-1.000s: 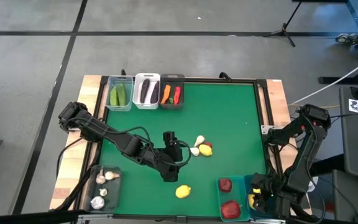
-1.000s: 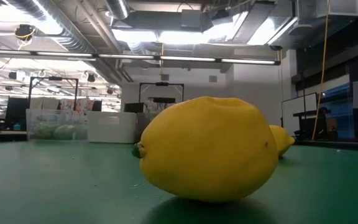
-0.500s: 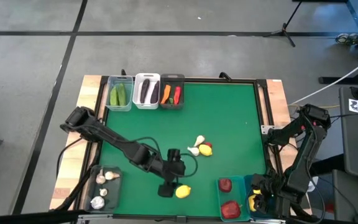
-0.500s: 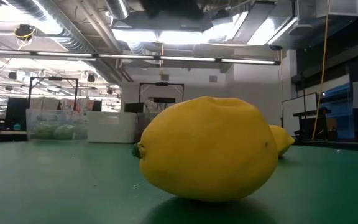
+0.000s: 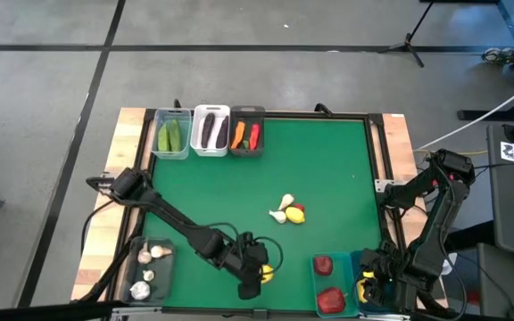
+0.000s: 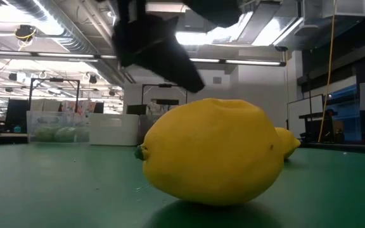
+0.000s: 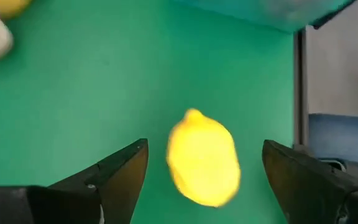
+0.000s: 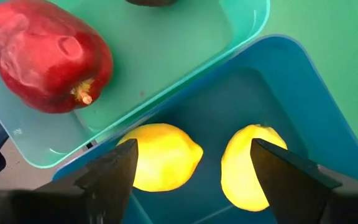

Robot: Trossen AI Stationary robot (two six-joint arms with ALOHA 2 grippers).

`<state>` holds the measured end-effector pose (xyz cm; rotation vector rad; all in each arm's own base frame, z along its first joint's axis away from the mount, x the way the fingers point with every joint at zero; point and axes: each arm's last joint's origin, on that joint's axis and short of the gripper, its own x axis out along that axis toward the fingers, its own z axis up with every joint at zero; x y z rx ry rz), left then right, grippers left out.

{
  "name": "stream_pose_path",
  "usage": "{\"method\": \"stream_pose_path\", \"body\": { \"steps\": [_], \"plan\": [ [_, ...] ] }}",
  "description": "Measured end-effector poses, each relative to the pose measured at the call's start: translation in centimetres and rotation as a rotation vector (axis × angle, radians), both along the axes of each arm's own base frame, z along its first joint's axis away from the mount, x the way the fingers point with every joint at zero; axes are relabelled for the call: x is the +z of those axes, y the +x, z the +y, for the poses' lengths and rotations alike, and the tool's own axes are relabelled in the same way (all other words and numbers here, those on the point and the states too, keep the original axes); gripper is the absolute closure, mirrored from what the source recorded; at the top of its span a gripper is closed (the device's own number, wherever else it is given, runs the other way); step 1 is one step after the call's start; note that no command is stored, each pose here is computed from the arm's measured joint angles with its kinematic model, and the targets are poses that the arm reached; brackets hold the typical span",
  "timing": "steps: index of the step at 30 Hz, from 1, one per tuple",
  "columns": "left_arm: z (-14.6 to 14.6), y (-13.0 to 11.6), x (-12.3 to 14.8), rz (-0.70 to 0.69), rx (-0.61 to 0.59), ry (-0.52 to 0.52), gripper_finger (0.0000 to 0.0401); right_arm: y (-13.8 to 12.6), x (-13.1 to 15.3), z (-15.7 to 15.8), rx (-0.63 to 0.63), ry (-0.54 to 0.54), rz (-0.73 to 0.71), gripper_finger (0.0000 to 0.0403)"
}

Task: Sort produce into baskets
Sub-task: Put the yellow lemon into the blue bin

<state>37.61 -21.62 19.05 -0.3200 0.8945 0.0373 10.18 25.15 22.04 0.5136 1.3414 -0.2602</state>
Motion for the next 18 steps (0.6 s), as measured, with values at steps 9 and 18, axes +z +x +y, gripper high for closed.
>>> {"method": "stream_pose_path", "body": {
  "steps": [9, 18],
  "plan": [
    [-1.7, -0.4, -1.8, 0.013, 0.068, 0.003, 0.0093, 0.2, 0.1, 0.2, -0.006, 0.012, -0.038, 0.0091],
    [-1.5, 0.5, -4.5, 0.042, 0.042, 0.049, 0.0093, 0.2, 0.1, 0.3, -0.008, 0.017, -0.055, 0.0091]
  ]
}}
